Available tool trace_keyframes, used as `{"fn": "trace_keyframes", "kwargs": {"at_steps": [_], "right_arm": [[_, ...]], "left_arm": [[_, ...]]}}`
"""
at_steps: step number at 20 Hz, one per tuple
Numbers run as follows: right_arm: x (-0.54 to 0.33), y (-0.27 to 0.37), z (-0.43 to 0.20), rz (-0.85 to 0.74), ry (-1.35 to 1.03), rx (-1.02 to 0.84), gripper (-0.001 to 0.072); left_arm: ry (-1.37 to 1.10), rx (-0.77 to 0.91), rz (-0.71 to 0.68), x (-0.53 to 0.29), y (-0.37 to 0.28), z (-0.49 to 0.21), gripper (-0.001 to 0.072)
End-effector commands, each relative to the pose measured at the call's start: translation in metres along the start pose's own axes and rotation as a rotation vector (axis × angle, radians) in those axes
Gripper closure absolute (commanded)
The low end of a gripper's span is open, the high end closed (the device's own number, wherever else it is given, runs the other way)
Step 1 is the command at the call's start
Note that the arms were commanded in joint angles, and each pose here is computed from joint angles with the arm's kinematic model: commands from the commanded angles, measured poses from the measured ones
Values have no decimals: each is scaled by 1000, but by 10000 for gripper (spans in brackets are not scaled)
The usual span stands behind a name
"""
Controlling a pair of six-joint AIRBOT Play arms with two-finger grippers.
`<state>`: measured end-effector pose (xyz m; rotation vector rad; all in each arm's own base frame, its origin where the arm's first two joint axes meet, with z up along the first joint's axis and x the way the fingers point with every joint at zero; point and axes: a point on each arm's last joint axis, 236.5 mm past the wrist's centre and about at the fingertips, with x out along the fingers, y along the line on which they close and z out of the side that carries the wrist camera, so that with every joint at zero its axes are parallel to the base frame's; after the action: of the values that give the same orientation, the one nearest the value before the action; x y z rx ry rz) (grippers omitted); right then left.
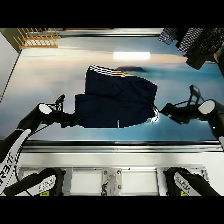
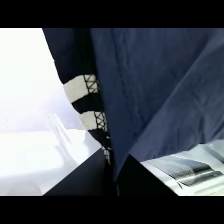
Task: Fold the clothes and pants, and hang the long-sleeved shirts on hangers.
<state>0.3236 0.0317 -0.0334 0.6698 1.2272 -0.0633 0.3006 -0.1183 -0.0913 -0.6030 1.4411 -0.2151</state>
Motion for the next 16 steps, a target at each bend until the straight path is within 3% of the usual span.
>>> {"fn": "trace_keyframes", "kwargs": {"at_steps": [1, 11, 14, 16], "right_arm": [[55, 1, -15, 112, 9, 266, 106], [109, 31, -13, 156, -59, 254, 110], [109, 32, -13, 157, -59, 232, 225], [108, 35, -9, 163, -66, 217, 224]], "left_arm": [[-24, 8, -6, -6, -3, 4, 701], [-30, 8, -6, -6, -3, 5, 701], [-34, 8, -6, -6, -2, 6, 700], [-37, 8, -5, -6, -2, 7, 700]]}}
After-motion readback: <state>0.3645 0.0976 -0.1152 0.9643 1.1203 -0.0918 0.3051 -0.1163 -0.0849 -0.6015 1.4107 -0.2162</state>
